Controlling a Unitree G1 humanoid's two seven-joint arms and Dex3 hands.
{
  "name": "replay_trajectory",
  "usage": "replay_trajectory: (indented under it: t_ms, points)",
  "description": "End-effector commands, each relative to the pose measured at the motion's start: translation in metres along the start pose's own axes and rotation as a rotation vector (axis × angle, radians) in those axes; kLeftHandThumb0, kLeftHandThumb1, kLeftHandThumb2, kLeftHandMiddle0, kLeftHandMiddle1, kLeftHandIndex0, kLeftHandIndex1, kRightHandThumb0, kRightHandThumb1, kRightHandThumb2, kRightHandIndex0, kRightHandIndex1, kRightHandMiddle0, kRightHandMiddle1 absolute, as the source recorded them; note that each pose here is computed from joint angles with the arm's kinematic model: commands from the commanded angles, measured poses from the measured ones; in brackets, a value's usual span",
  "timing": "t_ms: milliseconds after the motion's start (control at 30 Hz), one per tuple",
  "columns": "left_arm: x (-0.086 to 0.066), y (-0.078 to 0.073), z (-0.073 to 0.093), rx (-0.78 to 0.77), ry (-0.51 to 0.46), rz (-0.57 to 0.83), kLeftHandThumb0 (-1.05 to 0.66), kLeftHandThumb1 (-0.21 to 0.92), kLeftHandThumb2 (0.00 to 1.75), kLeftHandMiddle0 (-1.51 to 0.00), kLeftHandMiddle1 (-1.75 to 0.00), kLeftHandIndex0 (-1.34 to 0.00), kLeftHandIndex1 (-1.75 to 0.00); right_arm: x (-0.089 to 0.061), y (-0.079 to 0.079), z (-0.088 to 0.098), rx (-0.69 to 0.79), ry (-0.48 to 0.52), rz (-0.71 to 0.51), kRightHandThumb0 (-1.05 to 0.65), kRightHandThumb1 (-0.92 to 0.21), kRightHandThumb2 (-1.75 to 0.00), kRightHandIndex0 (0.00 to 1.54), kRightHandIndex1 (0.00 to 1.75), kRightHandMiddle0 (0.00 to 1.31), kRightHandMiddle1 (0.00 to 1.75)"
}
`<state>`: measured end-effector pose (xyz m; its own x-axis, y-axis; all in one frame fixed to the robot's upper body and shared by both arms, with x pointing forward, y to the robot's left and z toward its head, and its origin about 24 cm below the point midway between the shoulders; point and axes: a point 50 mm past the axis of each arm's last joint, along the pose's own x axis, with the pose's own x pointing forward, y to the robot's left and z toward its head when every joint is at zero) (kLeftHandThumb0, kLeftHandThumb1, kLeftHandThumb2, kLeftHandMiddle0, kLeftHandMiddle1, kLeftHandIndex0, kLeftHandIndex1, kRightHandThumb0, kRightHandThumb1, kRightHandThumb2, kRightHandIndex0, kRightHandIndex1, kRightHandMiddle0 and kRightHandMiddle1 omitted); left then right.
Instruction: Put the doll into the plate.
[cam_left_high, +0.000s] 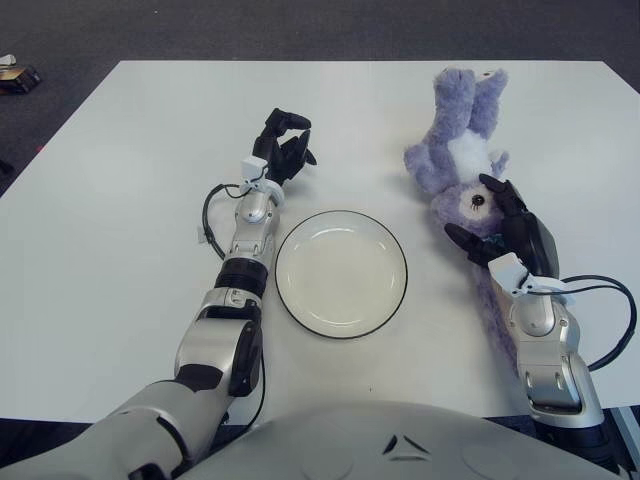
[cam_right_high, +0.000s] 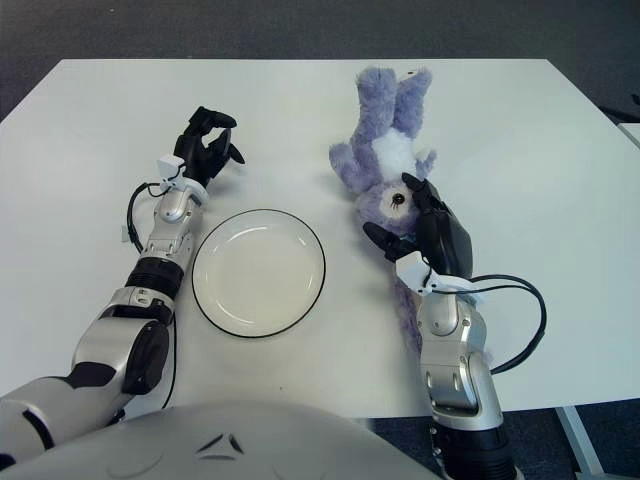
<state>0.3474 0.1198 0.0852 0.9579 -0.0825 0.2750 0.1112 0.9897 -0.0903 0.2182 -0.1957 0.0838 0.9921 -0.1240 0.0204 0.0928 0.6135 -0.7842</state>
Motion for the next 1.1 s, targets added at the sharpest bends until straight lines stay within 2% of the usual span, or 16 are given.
replay_trajectory:
  t_ms: [0, 167, 300, 433, 500, 567, 600, 633, 667, 700, 800, 867, 1000, 1067]
  points:
    - [-0.001, 0.001, 0.000, 0.006, 0.005, 0.008, -0.35, 0.92, 0.33, -0.88, -1.56, -0.41, -1.53, -0.002, 0.023, -0.018, -0.026, 0.085, 0.150, -0.90, -0.92, -0.58, 0.03, 0.00, 0.31, 0.13]
    - [-0.002, 0.001, 0.000, 0.007, 0.005, 0.009, -0.35, 0.92, 0.33, -0.88, -1.56, -0.40, -1.53, -0.002, 0.029, -0.024, -0.061, 0.075, 0.153, -0.95, -0.92, -0.61, 0.02, 0.00, 0.31, 0.11]
    - [-0.003, 0.001, 0.000, 0.007, 0.005, 0.010, -0.35, 0.92, 0.33, -0.88, -1.56, -0.40, -1.54, -0.003, 0.035, -0.029, -0.137, 0.043, 0.116, -0.97, -0.92, -0.63, 0.04, 0.01, 0.40, 0.14]
    - [-0.004, 0.002, -0.001, 0.006, 0.004, 0.011, -0.35, 0.92, 0.33, -0.88, -1.56, -0.40, -1.54, -0.003, 0.037, -0.031, -0.188, 0.048, 0.074, -0.93, -0.92, -0.59, 0.13, 0.02, 0.49, 0.15]
    - [-0.004, 0.002, -0.001, 0.005, 0.002, 0.012, -0.35, 0.92, 0.33, -0.88, -1.56, -0.40, -1.54, -0.004, 0.037, -0.033, -0.234, 0.068, 0.043, -0.72, -0.92, -0.45, 0.31, 0.09, 0.61, 0.21]
    - [-0.005, 0.002, -0.001, 0.001, 0.000, 0.012, -0.35, 0.92, 0.33, -0.88, -1.57, -0.40, -1.54, -0.003, 0.039, -0.034, -0.272, 0.088, 0.027, -0.62, -0.92, -0.39, 0.40, 0.13, 0.68, 0.24]
    - [-0.005, 0.002, -0.001, -0.004, -0.001, 0.012, -0.35, 0.92, 0.33, -0.87, -1.57, -0.40, -1.54, -0.002, 0.042, -0.036, -0.292, 0.099, 0.022, -0.57, -0.92, -0.36, 0.40, 0.24, 0.64, 0.47]
    - [-0.005, 0.002, -0.001, -0.008, -0.003, 0.012, -0.35, 0.92, 0.34, -0.87, -1.57, -0.40, -1.54, -0.002, 0.043, -0.037, -0.305, 0.105, 0.019, -0.49, -0.92, -0.33, 0.35, 0.54, 0.58, 0.83]
    - [-0.005, 0.002, -0.001, -0.010, -0.003, 0.012, -0.35, 0.92, 0.34, -0.87, -1.58, -0.40, -1.54, -0.001, 0.044, -0.037, -0.313, 0.109, 0.017, -0.45, -0.92, -0.31, 0.30, 0.79, 0.54, 1.06]
    - [-0.005, 0.003, -0.001, -0.011, -0.003, 0.012, -0.35, 0.92, 0.34, -0.87, -1.58, -0.40, -1.54, -0.001, 0.045, -0.037, -0.315, 0.110, 0.015, -0.42, -0.92, -0.30, 0.27, 0.95, 0.51, 1.21]
    - [-0.006, 0.003, -0.001, -0.020, -0.005, 0.014, -0.35, 0.92, 0.34, -0.87, -1.59, -0.39, -1.55, 0.000, 0.049, -0.044, -0.327, 0.102, -0.002, -0.38, -0.92, -0.27, 0.22, 1.23, 0.49, 1.38]
    - [-0.006, 0.003, -0.001, -0.022, -0.006, 0.014, -0.35, 0.92, 0.34, -0.86, -1.59, -0.39, -1.55, 0.000, 0.050, -0.046, -0.331, 0.090, -0.015, -0.37, -0.92, -0.26, 0.21, 1.31, 0.48, 1.42]
    - [-0.006, 0.003, -0.001, -0.024, -0.006, 0.014, -0.35, 0.92, 0.34, -0.86, -1.59, -0.39, -1.55, 0.000, 0.051, -0.048, -0.335, 0.057, -0.032, -0.36, -0.92, -0.26, 0.21, 1.38, 0.48, 1.45]
    - [-0.006, 0.004, -0.001, -0.024, -0.006, 0.015, -0.35, 0.92, 0.34, -0.86, -1.59, -0.39, -1.54, 0.000, 0.050, -0.050, -0.342, 0.026, -0.038, -0.19, -0.92, -0.27, 0.27, 1.37, 0.49, 1.46]
